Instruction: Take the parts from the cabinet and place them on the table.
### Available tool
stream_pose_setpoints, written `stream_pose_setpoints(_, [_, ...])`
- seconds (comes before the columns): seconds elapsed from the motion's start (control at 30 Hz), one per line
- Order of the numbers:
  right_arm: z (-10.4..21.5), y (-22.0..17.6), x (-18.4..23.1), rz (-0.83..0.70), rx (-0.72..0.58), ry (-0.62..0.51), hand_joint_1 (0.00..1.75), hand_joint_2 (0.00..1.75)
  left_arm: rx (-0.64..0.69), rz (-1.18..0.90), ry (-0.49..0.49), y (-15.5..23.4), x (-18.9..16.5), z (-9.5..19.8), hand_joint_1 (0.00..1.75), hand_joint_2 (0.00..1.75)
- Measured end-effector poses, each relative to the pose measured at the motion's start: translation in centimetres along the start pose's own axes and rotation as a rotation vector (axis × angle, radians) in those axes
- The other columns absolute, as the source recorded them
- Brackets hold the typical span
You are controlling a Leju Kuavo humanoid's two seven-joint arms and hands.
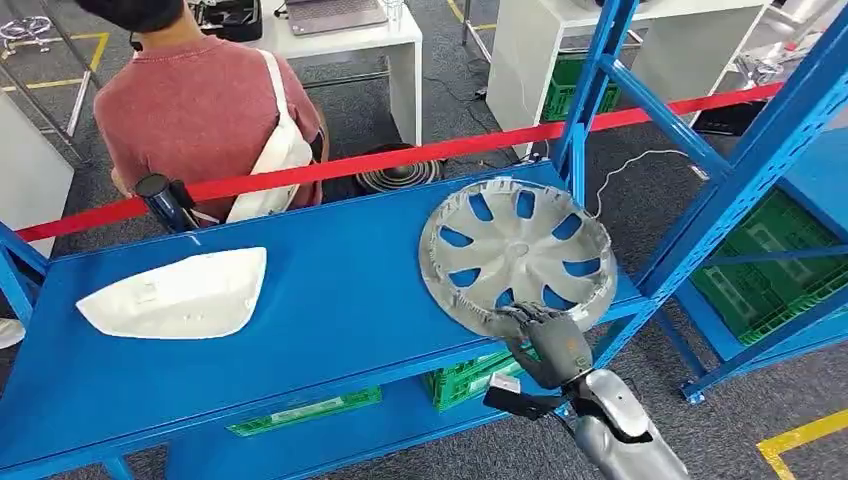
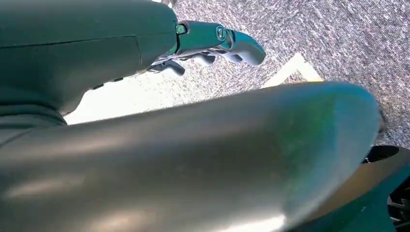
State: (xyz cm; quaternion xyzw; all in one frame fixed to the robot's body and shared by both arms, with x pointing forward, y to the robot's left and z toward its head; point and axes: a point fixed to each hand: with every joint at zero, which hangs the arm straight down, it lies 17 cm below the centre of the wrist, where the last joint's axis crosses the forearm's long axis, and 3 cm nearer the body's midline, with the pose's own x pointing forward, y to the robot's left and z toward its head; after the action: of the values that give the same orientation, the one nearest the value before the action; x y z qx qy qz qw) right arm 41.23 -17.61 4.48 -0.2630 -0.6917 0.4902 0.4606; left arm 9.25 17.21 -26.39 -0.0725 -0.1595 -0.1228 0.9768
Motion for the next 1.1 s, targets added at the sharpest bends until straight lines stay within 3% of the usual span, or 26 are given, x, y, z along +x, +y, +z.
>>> stream_pose_setpoints(0.2, [1.1,-1.5,5.0,-0.242,-0.002,-0.096,1.75,1.75,0.004,0.001,0.003,0.2,-0.1,0.0,0.0,0.0])
stream_pose_setpoints(0.43, [2.1,-4.1,8.3,-0.307,-0.037,-0.175,1.75,1.75,0.008,-0.005,0.002,0.5,0.2,-0.1,0.0,0.0])
stream_pose_setpoints(0.47, [2.4,-4.2,8.4,-0.307,-0.039,-0.178,0.0,1.75,0.008,-0.004,0.002,0.5,0.2,-0.1,0.0,0.0])
stream_pose_setpoints(0.6, [3.4,-4.3,8.4,-0.295,-0.038,-0.176,0.0,1.75,0.01,0.005,-0.003,0.6,0.3,-0.1,0.0,0.0])
stream_pose_setpoints(0.8, [2.2,-5.2,7.8,-0.229,-0.056,-0.162,0.0,1.75,0.015,0.016,-0.003,0.6,0.3,-0.1,0.0,0.0])
stream_pose_setpoints(1.1, [1.0,-4.6,4.7,-0.022,-0.065,-0.066,0.0,1.75,0.017,0.023,-0.001,0.7,0.2,-0.1,0.0,0.0])
